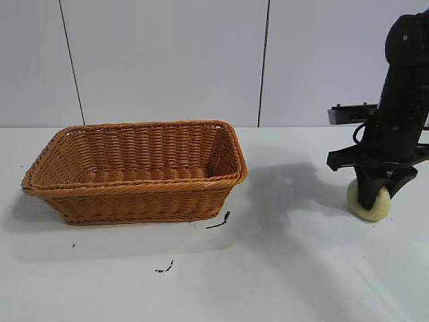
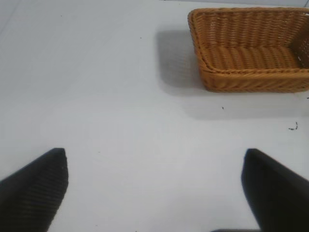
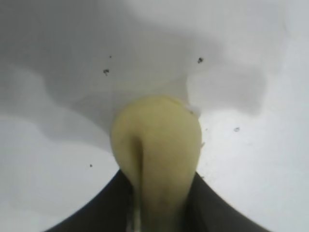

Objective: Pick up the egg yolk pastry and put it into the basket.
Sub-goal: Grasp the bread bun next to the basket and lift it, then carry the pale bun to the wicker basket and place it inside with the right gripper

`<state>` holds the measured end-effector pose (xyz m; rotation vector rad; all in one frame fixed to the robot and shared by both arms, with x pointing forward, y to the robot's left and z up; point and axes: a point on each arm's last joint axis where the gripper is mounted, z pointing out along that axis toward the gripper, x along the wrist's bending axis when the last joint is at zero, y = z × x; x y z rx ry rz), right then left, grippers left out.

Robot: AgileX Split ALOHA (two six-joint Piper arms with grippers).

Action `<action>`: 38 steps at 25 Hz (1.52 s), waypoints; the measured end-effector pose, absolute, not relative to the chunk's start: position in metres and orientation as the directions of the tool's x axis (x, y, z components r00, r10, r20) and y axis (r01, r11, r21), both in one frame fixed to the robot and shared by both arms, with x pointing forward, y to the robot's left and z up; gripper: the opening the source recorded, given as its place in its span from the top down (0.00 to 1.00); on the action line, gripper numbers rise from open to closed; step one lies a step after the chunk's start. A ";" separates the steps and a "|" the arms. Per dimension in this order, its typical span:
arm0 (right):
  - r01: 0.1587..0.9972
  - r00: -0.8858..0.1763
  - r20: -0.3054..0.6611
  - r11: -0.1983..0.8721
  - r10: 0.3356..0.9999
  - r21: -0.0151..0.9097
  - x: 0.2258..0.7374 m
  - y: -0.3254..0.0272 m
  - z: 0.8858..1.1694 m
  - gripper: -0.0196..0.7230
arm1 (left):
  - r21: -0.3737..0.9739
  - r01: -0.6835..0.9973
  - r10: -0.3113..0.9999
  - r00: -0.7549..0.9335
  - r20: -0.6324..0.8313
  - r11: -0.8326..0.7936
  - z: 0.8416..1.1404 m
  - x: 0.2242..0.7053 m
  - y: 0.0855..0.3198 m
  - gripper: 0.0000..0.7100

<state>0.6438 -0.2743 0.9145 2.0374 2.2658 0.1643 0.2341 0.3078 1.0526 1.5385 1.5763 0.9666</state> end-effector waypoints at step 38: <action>0.763 -0.583 0.008 0.545 0.812 0.347 0.673 0.002 0.954 0.79 | 0.888 0.460 1.000 -0.029 0.007 0.007 1.053 0.234 0.308 0.02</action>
